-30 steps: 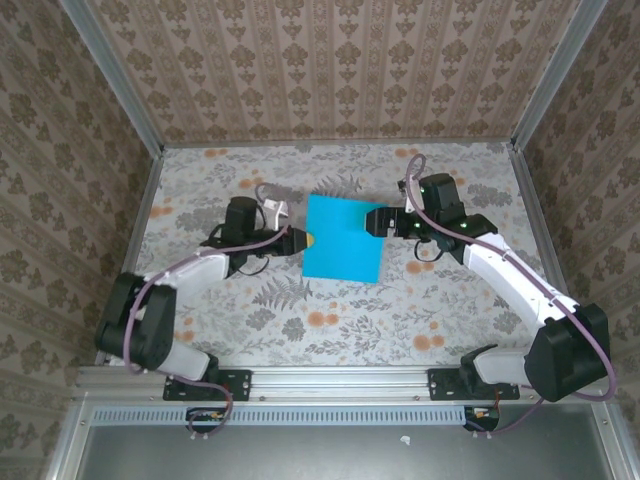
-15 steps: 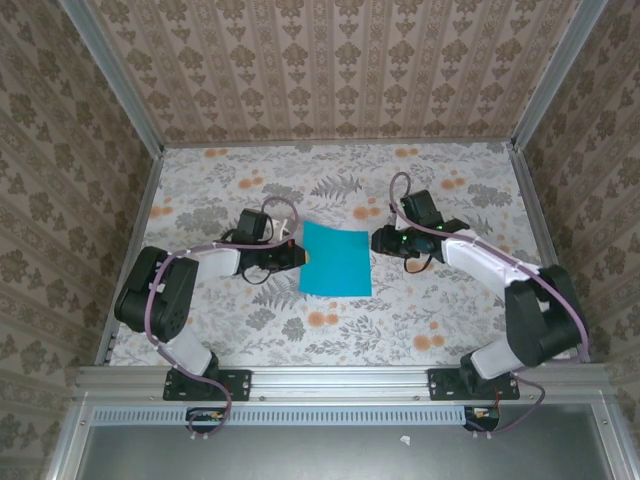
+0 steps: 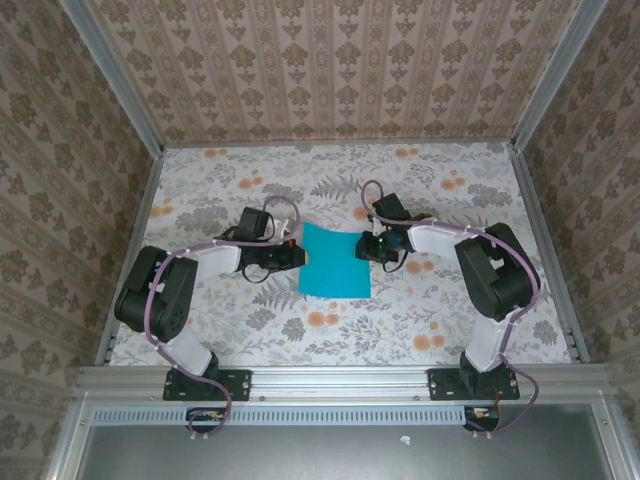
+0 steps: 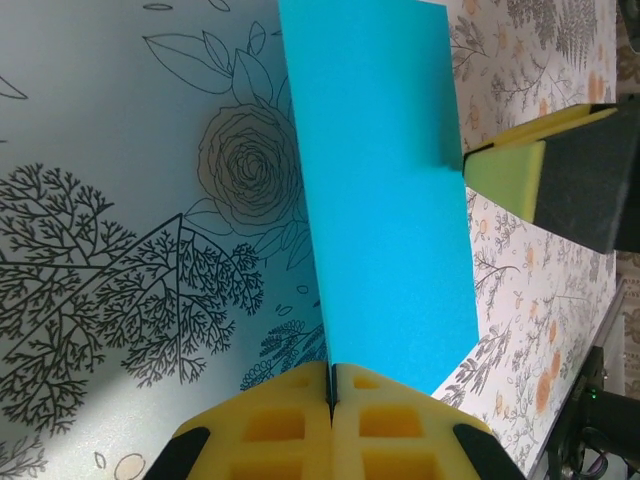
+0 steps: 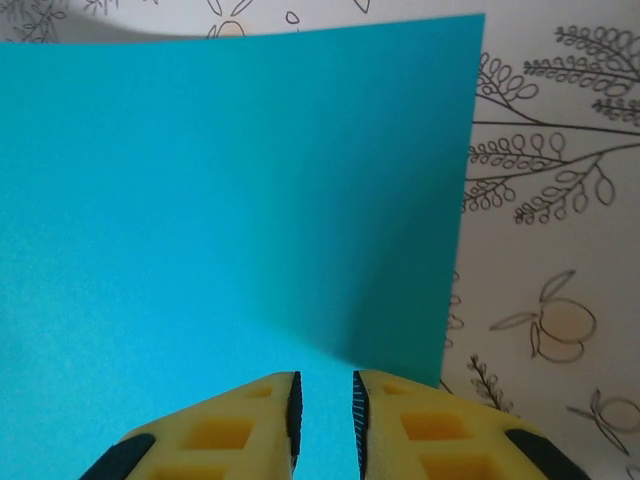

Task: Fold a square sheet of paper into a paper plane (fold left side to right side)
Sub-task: Place a square sheet of paper at the center of the table, then first fold in half a square sheet of paper at the center of the table.

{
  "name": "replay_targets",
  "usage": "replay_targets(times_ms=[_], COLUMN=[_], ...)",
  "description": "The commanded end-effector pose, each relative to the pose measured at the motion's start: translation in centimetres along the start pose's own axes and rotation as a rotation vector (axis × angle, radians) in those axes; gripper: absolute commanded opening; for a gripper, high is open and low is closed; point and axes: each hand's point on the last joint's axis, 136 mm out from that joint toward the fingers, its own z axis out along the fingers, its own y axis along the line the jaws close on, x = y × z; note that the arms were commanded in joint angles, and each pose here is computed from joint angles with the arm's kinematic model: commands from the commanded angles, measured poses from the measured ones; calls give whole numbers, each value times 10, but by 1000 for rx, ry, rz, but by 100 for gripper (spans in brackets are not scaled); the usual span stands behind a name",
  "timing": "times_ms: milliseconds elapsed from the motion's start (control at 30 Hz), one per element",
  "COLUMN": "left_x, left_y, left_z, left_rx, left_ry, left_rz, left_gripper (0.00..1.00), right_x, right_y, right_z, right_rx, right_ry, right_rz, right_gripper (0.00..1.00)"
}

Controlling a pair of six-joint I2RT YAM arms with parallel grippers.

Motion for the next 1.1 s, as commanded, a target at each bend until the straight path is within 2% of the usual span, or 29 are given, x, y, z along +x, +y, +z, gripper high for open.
replay_targets(times_ms=[0, 67, 267, 367, 533, 667, 833, 1000, 1067], left_x=[-6, -8, -11, -14, -17, -14, -12, -10, -9], left_y=[-14, -20, -50, -65, -87, -90, -92, -90, -87], left_z=[-3, -4, -4, -5, 2, 18, 35, 43, 44], left_rx=[15, 23, 82, 113, 169, 175, 203, 193, 186], left_ry=[-2, -4, 5, 2, 3, 36, 55, 67, 70], left_rz=[42, 52, 92, 108, 138, 141, 124, 120, 116], left_gripper=[0, 2, 34, 46, 60, 70, 73, 66, 63], right_x=[0, 5, 20, 24, 26, 24, 19, 3, -4], right_y=[-2, -8, -24, -28, -28, -21, -12, -4, -1], right_z=[6, 9, 15, 17, 17, 17, 13, 0, -10], right_rx=[26, 55, 122, 139, 135, 95, 42, -28, -53], right_ry=[21, 45, 100, 110, 107, 95, 73, 0, -32], right_rz=[12, 22, 28, 27, 21, 15, 13, 33, 37], right_gripper=[24, 24, 24, 23, 23, 24, 26, 27, 33])
